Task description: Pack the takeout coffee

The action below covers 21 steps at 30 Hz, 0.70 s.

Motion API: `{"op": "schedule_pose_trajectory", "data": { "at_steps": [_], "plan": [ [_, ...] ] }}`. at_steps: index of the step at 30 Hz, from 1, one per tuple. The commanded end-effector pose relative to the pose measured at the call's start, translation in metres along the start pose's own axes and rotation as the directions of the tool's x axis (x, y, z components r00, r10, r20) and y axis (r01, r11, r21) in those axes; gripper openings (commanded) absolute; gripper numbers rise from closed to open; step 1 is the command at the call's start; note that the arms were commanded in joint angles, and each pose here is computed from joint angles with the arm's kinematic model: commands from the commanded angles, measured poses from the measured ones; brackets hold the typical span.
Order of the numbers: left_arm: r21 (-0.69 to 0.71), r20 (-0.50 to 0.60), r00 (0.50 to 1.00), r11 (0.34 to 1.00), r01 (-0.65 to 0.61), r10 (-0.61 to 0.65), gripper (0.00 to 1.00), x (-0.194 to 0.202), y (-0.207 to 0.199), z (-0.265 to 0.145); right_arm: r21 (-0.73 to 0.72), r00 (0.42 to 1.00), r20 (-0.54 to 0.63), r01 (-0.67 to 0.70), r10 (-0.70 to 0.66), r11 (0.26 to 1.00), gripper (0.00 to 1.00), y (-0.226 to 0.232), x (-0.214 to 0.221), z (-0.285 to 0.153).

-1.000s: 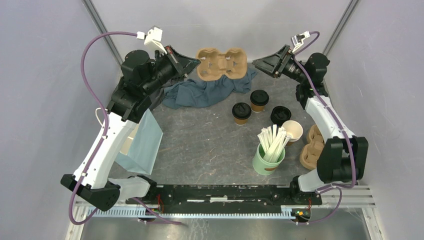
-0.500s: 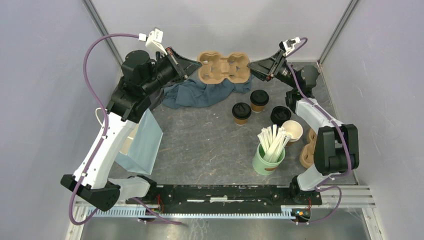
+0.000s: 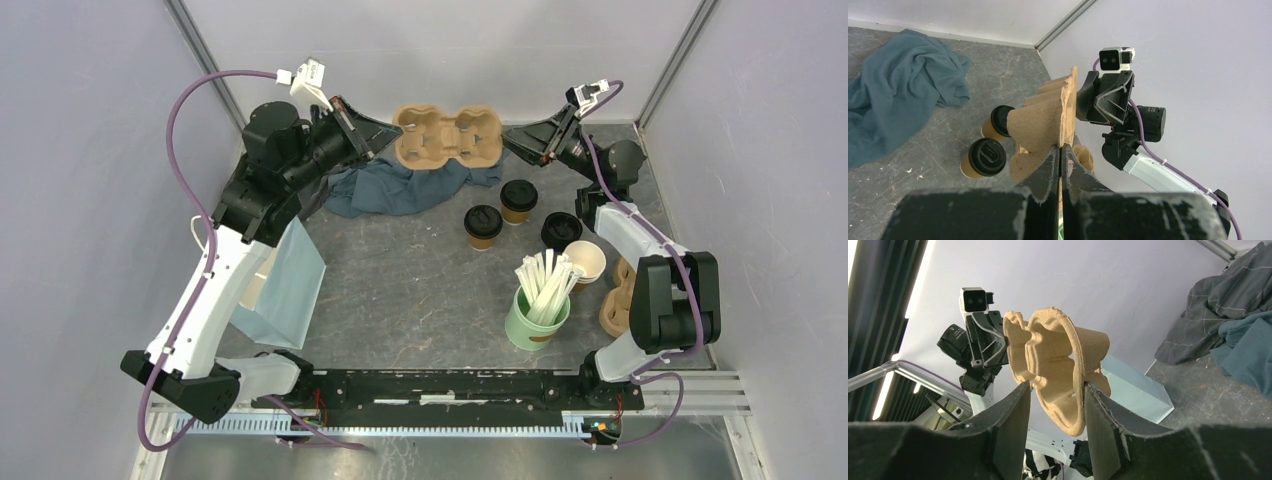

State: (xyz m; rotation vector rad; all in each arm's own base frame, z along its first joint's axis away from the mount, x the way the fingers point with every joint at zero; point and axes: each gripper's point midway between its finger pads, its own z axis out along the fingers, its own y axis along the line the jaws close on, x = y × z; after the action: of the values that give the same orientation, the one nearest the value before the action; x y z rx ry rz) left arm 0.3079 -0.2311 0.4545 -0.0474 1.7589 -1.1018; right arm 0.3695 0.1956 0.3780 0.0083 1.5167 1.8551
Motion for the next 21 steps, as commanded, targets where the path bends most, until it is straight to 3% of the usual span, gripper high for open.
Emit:
{"op": "schedule_pose_trajectory", "data": {
  "at_steps": [1, 4, 19, 21],
  "plan": [
    [0.059, 0.032, 0.999, 0.998, 0.023, -0.025, 0.02, -0.010, -0.016, -0.009, -0.098, 0.995, -0.009, 0.094, -0.096, 0.991, 0.48, 0.033, 0.002, -0.001],
    [0.058, 0.027, 0.999, 0.998, 0.026, -0.027, 0.02, -0.009, -0.015, -0.008, -0.107, 0.996, -0.009, 0.087, -0.089, 0.990, 0.43, 0.034, 0.003, -0.001],
    [0.023, 0.020, 0.999, 0.999, 0.024, -0.024, 0.03, -0.005, -0.005, -0.010, -0.117, 0.997, 0.005, 0.082, -0.082, 0.990, 0.00, 0.038, 0.003, -0.003],
    [-0.006, 0.021, 1.000, 1.000, 0.014, -0.013, 0.26, -0.005, 0.000, -0.011, -0.098, 0.997, 0.011, 0.077, -0.077, 0.992, 0.00, 0.034, 0.002, -0.003]
  ]
}}
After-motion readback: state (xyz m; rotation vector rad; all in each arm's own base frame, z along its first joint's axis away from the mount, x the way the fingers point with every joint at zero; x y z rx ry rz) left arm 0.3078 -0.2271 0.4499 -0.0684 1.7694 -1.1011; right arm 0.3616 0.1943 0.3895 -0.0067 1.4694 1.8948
